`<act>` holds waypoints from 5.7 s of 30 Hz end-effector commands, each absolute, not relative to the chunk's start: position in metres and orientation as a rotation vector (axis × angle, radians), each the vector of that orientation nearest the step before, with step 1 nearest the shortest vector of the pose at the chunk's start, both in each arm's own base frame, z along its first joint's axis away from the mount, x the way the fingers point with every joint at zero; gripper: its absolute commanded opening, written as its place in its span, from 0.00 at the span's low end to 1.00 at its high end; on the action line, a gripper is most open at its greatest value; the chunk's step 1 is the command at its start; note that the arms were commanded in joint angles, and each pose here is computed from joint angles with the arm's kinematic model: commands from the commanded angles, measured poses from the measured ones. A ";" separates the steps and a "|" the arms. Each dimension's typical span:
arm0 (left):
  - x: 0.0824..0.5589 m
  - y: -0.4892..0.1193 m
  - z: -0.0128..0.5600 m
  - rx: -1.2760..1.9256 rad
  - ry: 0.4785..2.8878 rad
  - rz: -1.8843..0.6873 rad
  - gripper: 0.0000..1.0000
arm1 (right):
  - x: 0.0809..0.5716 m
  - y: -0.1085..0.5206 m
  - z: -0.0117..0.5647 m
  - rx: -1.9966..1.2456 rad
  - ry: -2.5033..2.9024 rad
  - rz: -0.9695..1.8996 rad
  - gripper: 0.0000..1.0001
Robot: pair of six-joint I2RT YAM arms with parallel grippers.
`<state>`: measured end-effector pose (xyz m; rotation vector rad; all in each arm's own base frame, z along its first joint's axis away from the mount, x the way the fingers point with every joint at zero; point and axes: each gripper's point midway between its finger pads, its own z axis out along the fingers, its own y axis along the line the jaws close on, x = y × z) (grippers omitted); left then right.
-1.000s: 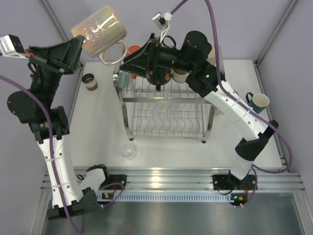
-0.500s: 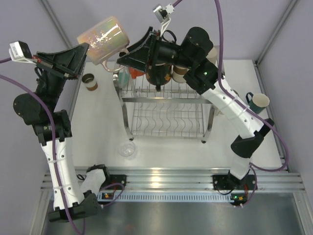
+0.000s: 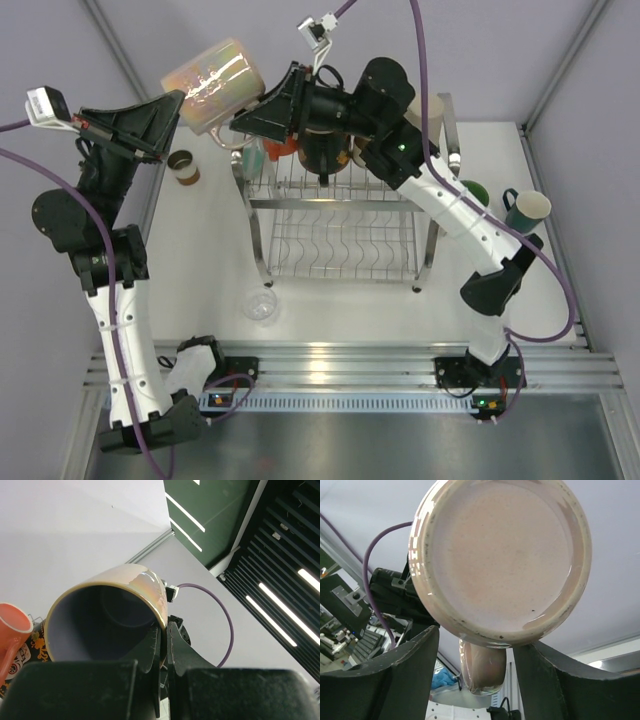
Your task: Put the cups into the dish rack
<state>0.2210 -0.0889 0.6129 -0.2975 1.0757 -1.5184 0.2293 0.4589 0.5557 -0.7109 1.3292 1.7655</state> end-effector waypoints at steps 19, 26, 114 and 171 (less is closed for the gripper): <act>0.206 -0.108 0.634 -0.139 0.964 -1.527 0.00 | 0.195 0.467 0.574 -0.762 1.229 1.878 0.54; 0.213 -0.139 0.626 -0.073 0.985 -1.579 0.00 | 0.197 0.468 0.564 -0.754 1.265 1.862 0.34; 0.348 -0.008 0.468 -0.686 1.672 -0.556 0.89 | 0.057 0.365 0.428 -1.175 1.522 1.255 0.00; 0.334 0.026 0.313 -0.729 1.878 -0.529 0.85 | 0.092 0.406 0.175 -1.126 2.020 0.704 0.47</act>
